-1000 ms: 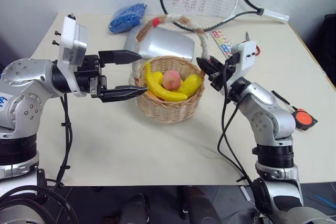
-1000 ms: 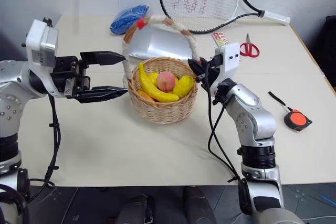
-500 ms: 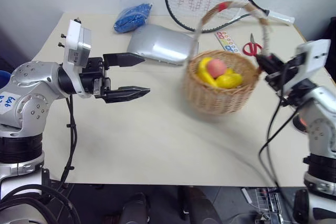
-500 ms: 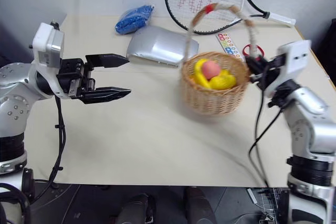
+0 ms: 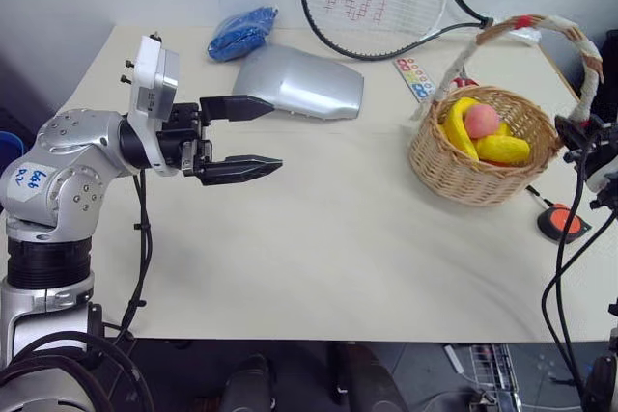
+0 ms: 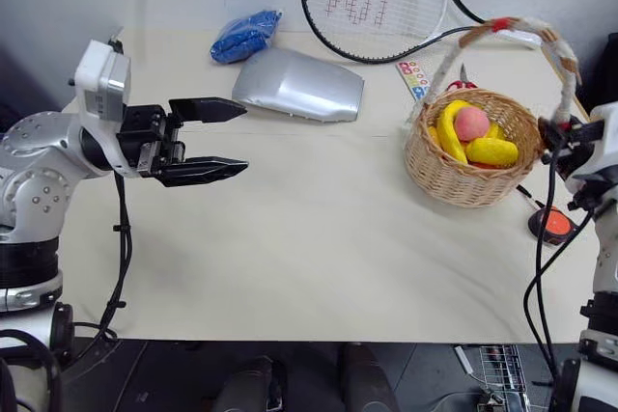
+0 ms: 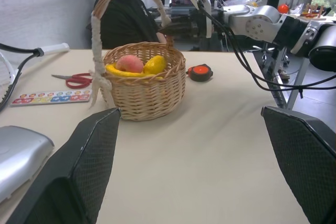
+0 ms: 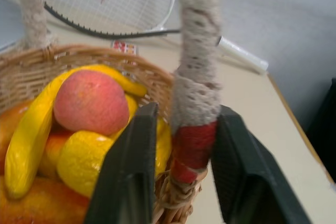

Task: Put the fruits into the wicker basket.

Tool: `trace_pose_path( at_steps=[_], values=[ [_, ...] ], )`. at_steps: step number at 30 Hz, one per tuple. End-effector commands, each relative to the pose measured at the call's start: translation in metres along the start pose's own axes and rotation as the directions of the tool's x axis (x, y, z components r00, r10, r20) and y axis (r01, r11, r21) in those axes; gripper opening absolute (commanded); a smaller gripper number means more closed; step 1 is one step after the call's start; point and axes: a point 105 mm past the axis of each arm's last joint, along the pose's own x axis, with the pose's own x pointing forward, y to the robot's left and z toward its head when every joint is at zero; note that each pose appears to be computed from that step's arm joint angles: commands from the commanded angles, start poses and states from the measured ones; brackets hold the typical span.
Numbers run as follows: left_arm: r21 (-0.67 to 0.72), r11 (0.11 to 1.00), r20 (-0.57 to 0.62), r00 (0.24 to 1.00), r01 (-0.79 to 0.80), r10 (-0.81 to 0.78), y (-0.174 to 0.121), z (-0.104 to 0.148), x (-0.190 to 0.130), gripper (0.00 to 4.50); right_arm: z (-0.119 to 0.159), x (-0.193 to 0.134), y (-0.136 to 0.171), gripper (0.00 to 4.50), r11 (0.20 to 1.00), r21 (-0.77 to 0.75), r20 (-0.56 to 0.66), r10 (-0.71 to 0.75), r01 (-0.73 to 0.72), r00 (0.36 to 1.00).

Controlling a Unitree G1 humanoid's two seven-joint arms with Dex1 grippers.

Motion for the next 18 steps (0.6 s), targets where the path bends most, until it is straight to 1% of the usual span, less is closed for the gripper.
trace_pose_path(
  at_steps=[1,5,6,7,8,10,13,15,18],
  values=[
    [0.033,0.999,0.026,1.000,0.011,-0.012,-0.001,0.013,-0.002,4.50,0.019,-0.016,-0.006,2.65,0.999,0.008,0.046,0.052,-0.052,0.998],
    [0.007,1.000,0.029,1.000,0.009,-0.009,0.001,0.010,-0.005,4.50,0.026,-0.046,-0.021,3.97,0.993,-0.002,-0.033,0.121,-0.121,0.992],
    [0.001,1.000,0.026,1.000,0.008,-0.008,0.001,0.009,-0.007,4.50,0.028,-0.054,-0.027,4.37,0.991,0.015,-0.060,0.134,-0.133,0.989],
    [-0.004,1.000,0.021,1.000,0.006,-0.006,0.001,0.007,-0.009,4.50,0.029,-0.064,-0.033,4.49,0.987,0.046,-0.099,0.156,-0.152,0.983],
    [-0.009,1.000,0.014,1.000,0.002,-0.002,0.002,0.005,-0.012,4.50,0.031,-0.076,-0.039,4.49,0.979,0.096,-0.153,0.191,-0.177,0.970],
    [-0.017,1.000,0.007,1.000,-0.003,0.003,0.004,0.002,-0.017,4.50,0.040,-0.096,-0.046,4.49,0.958,0.176,-0.201,0.259,-0.225,0.945],
    [-0.025,1.000,-0.003,1.000,-0.014,0.014,0.006,-0.001,-0.023,4.50,0.058,-0.122,-0.056,4.49,0.927,0.259,-0.220,0.331,-0.272,0.918],
    [-0.026,0.999,-0.008,1.000,-0.021,0.021,0.006,-0.002,-0.027,4.50,0.066,-0.133,-0.059,4.49,0.913,0.284,-0.220,0.359,-0.292,0.907],
    [-0.021,1.000,0.008,1.000,0.007,-0.007,0.002,-0.001,-0.031,4.50,0.070,-0.137,-0.063,4.49,0.918,0.281,-0.217,0.344,-0.279,0.914]
  ],
)
